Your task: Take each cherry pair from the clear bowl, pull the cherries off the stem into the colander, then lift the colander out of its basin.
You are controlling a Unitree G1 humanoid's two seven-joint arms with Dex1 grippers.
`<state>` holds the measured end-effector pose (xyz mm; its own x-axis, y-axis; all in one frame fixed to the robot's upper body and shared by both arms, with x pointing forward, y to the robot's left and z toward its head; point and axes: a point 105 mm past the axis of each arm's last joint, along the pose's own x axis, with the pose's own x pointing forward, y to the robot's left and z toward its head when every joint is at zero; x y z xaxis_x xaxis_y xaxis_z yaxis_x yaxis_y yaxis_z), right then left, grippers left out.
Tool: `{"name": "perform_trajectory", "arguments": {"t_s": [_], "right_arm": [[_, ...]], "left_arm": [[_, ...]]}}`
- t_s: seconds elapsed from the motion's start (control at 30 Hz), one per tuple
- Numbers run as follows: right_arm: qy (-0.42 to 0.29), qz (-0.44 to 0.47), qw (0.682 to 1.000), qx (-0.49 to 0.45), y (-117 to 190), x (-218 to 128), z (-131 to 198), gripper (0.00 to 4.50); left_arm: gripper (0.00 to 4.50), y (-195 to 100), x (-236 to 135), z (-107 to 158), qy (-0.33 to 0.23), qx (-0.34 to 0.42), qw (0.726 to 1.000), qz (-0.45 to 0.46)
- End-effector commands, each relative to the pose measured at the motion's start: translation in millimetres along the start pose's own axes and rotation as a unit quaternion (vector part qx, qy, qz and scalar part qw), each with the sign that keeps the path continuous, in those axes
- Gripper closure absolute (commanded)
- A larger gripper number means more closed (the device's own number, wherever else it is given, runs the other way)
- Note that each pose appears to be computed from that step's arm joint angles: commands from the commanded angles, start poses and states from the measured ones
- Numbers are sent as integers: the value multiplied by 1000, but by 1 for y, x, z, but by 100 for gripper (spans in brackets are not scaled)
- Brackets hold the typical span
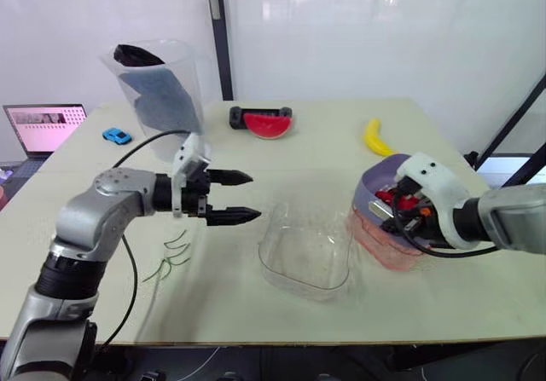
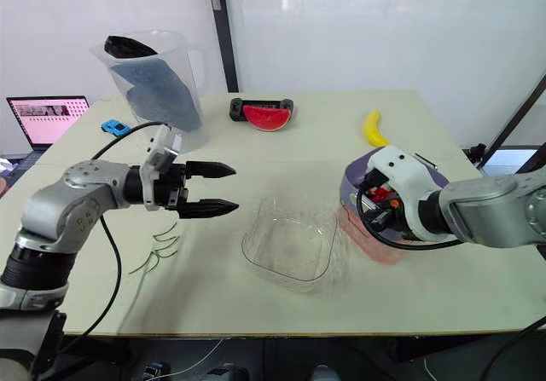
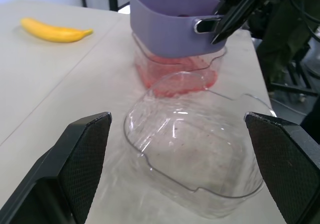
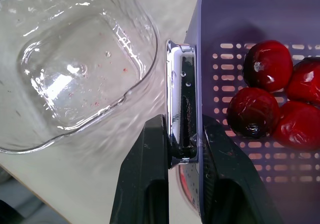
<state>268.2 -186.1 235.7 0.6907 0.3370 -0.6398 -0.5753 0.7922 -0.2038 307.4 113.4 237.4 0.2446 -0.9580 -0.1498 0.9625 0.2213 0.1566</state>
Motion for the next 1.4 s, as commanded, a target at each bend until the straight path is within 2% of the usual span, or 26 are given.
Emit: {"name": "perform_trajectory", "arguments": {"t_s": [0.03,0.3,0.37,0.53,0.77,1.17,1.23,1.3,1.4], "right_arm": [[-35,-25,998,-39,-14,-9,31,428],[-75,41,981,-174,-26,32,100,428],[-66,49,975,-205,-38,58,109,428],[-32,108,961,-252,-36,102,107,428],[-8,175,945,-275,-15,136,98,428],[16,227,941,-250,-7,151,81,428],[12,223,941,-253,-9,150,84,321],[8,222,941,-255,-11,146,86,241],[-10,219,941,-259,-14,137,95,88]], "left_arm": [[0,1,-12,9,-16,13,1000,22],[0,2,-28,-4,-14,5,997,79],[0,-2,-37,-9,-10,0,995,102],[0,-14,-53,-17,6,-10,990,142],[0,-23,-68,-16,31,-12,985,172],[0,-29,-76,-13,45,-14,981,188],[0,-27,-74,-13,44,-12,982,184],[0,-25,-73,-12,42,-11,983,181],[0,-23,-71,-11,39,-11,984,176]]}}
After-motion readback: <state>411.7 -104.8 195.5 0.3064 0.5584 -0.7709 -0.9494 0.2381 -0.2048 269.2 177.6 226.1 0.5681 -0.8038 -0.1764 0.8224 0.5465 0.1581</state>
